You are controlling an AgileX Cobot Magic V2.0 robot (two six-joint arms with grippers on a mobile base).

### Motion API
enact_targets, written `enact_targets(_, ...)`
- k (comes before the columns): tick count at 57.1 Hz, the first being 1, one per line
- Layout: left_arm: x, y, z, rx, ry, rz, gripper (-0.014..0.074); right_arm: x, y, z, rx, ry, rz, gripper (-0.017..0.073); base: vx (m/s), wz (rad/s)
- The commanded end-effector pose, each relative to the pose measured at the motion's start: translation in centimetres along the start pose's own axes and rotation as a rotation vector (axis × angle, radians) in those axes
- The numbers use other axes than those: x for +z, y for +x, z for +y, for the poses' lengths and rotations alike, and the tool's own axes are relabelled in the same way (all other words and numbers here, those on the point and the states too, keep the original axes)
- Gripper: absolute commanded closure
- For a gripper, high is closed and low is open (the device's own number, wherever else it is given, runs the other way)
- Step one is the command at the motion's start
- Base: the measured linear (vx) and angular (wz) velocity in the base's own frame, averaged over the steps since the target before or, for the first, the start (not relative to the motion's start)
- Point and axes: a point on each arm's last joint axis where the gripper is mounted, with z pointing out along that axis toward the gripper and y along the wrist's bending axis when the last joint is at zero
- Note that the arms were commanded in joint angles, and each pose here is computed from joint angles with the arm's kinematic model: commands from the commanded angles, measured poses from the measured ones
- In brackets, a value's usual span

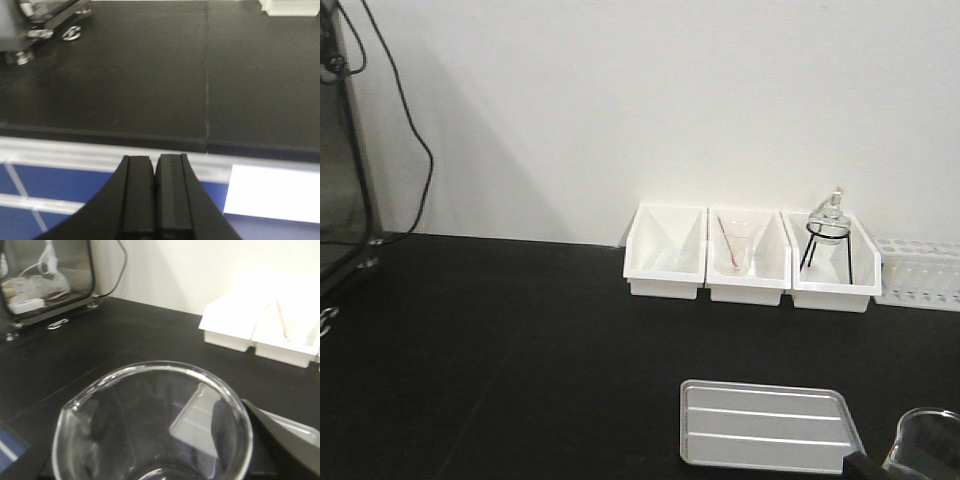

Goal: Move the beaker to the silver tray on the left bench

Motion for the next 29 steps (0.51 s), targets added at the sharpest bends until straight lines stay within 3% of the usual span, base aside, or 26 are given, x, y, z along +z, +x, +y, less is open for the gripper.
enact_targets(1, 0.18, 0.12, -0.07, -0.001, 0.007, -0.066, 0.0592, -0.21, -1.11, -0.22, -0.032, 0.028, -0.035, 0.0567, 0.34, -0.31)
enact_targets(29, 0.18, 0.12, -0.07, -0.001, 0.007, -0.066, 0.0592, -0.21, -1.11, -0.22, -0.032, 0.028, -0.035, 0.0567, 0.25, -0.29)
